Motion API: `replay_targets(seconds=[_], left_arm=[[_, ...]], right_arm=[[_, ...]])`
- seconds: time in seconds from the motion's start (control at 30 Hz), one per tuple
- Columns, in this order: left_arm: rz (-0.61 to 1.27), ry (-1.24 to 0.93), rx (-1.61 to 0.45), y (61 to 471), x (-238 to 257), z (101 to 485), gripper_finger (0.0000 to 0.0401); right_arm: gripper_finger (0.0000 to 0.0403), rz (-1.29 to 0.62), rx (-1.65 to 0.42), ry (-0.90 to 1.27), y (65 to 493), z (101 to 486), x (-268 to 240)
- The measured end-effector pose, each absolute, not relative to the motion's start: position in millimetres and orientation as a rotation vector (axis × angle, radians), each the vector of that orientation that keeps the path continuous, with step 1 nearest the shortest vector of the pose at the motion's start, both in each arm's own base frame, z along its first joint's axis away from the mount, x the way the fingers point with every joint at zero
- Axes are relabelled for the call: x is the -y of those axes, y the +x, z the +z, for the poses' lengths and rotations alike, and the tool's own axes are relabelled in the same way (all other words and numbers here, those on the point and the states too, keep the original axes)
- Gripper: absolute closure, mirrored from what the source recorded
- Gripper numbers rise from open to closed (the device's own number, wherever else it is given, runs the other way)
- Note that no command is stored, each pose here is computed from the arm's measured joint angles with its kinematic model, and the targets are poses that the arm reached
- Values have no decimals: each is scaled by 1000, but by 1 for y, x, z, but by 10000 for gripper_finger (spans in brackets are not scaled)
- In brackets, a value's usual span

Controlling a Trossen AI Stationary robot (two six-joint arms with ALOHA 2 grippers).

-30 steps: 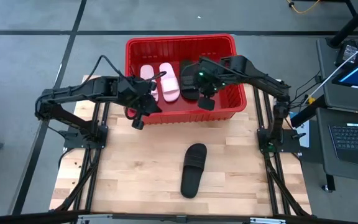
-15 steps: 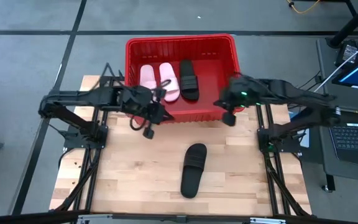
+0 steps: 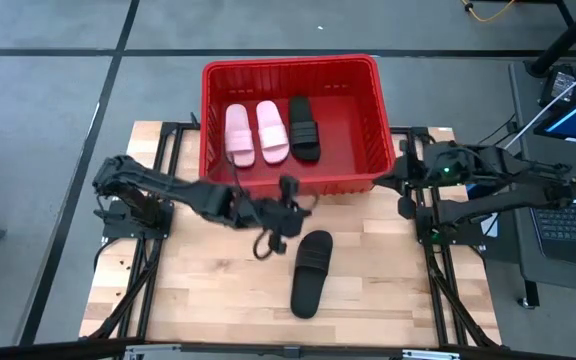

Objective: Pick and place slides into bin
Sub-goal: Put the black slide into the red bin

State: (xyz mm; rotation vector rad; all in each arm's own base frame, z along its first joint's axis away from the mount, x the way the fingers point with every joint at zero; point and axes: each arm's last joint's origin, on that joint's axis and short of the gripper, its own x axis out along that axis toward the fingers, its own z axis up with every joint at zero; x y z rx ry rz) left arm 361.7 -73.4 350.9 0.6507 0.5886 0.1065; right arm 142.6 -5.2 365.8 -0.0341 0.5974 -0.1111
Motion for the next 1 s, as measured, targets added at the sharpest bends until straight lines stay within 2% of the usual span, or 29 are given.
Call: replay_targets(seconds=[0.2,0.4,0.63,1.0], left_arm=[[122,514,-586,390,107,336,398],[218,545,-567,412,132,330,391],[271,464,-513,418,149,344,354],[260,411,-643,410,154,334,302]], right_arm=[[399,-95,-563,-80,131,369,5],[399,12,-563,-78,130,369,2],[398,39,-631,-67,126,363,1],[398,46,-660,-85,125,361,1]])
